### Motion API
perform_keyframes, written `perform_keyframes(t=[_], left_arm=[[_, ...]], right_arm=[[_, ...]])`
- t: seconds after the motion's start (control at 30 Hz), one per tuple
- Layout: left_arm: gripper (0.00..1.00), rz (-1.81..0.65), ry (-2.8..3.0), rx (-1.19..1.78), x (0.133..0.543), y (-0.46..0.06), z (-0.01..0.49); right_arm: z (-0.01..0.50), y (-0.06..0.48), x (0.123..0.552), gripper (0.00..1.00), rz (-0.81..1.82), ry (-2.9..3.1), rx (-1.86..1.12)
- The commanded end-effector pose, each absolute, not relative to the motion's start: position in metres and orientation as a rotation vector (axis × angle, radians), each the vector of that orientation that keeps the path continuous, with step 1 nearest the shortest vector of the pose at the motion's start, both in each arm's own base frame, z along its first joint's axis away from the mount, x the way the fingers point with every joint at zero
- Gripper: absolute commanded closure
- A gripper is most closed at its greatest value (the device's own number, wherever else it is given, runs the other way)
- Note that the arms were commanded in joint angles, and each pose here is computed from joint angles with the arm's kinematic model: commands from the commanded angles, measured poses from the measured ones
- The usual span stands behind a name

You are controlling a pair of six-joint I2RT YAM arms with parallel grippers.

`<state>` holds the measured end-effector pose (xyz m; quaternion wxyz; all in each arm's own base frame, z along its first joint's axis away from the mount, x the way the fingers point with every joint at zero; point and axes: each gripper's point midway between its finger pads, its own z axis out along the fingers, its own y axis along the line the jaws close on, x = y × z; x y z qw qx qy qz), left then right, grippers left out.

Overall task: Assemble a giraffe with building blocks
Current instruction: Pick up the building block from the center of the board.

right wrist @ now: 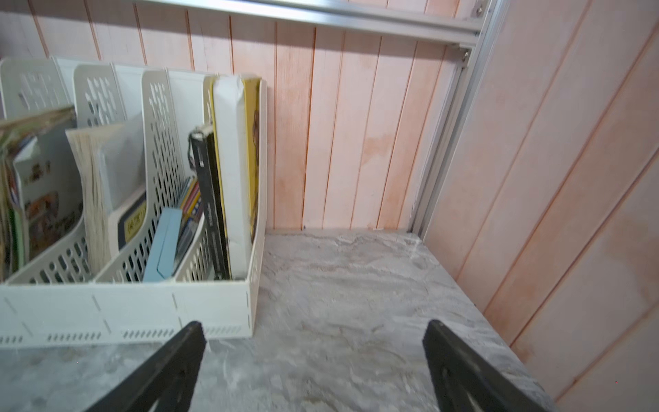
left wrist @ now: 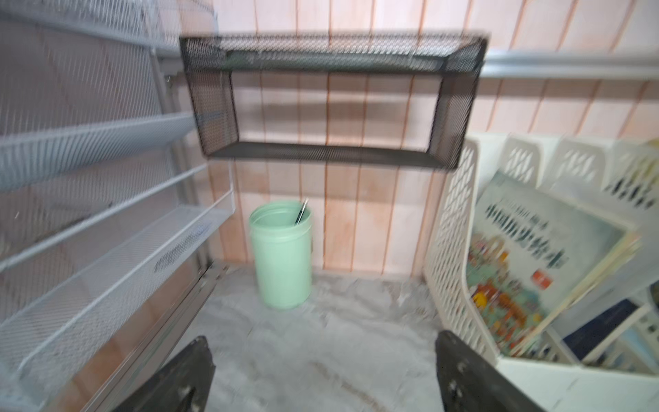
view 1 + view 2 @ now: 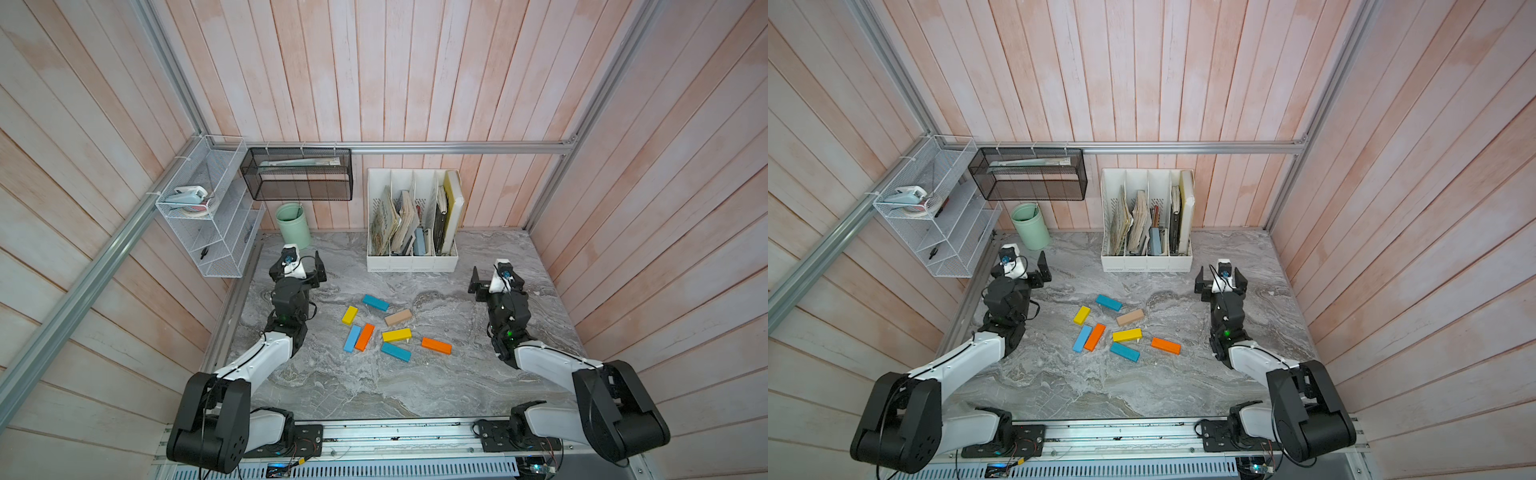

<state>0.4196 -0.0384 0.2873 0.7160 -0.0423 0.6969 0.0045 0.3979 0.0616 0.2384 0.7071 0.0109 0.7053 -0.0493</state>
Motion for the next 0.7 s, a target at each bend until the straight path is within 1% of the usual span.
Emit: perform_keyframes(t=[0.0, 0.1, 0.13, 0.2, 0.27, 0.3, 0.33, 0.4, 0.43, 0.47, 0.53, 0.63, 0.67], left_arm=[[0.0, -0.206, 1.767, -0.092, 0.426, -0.067, 0.285], [0.0, -0.337, 1.88, 0.052, 0.432, -0.101, 0.288], [0.0, -0.363, 1.914, 0.082, 0.434, -0.108, 0.284], [0.0, -0.377, 2.007, 0.081, 0.437, -0.114, 0.269], [0.0, -0.39, 2.084, 0.09, 0.438, -0.119, 0.261], [0.0, -0.378, 2.132, 0.083, 0.437, -0.119, 0.256], [0.05, -0.361, 2.198, 0.071, 0.436, -0.119, 0.247], [0.16, -0.326, 2.336, 0.088, 0.434, -0.123, 0.232], [0.18, -0.305, 2.403, 0.143, 0.431, -0.13, 0.225], [0.18, -0.259, 2.452, 0.193, 0.429, -0.136, 0.218], [0.19, -0.087, 2.537, 0.357, 0.422, -0.148, 0.198], [0.19, 0.133, 2.635, 0.532, 0.41, -0.158, 0.17], [0.19, 0.145, 2.661, 0.569, 0.405, -0.163, 0.164]], right_arm=[[0.224, 0.066, 0.406, 0.02, -0.328, 1.807, 0.042], [0.214, 0.1, 0.417, 0.02, -0.374, 1.929, -0.126], [0.209, 0.106, 0.418, 0.02, -0.39, 1.955, -0.127], [0.2, 0.112, 0.416, 0.02, -0.459, 1.989, -0.1], [0.19, 0.13, 0.411, 0.02, -0.465, 2.027, -0.179], [0.186, 0.139, 0.408, 0.04, -0.433, 2.049, -0.204], [0.18, 0.148, 0.405, 0.09, -0.378, 2.09, -0.218], [0.172, 0.163, 0.399, 0.18, -0.249, 2.168, -0.237], [0.168, 0.171, 0.395, 0.21, -0.186, 2.204, -0.253], [0.165, 0.177, 0.391, 0.22, -0.131, 2.228, -0.261], [0.161, 0.186, 0.383, 0.23, -0.039, 2.255, -0.27], [0.157, 0.188, 0.376, 0.23, 0.007, 2.258, -0.281], [0.154, 0.187, 0.374, 0.23, 0.004, 2.265, -0.289]])
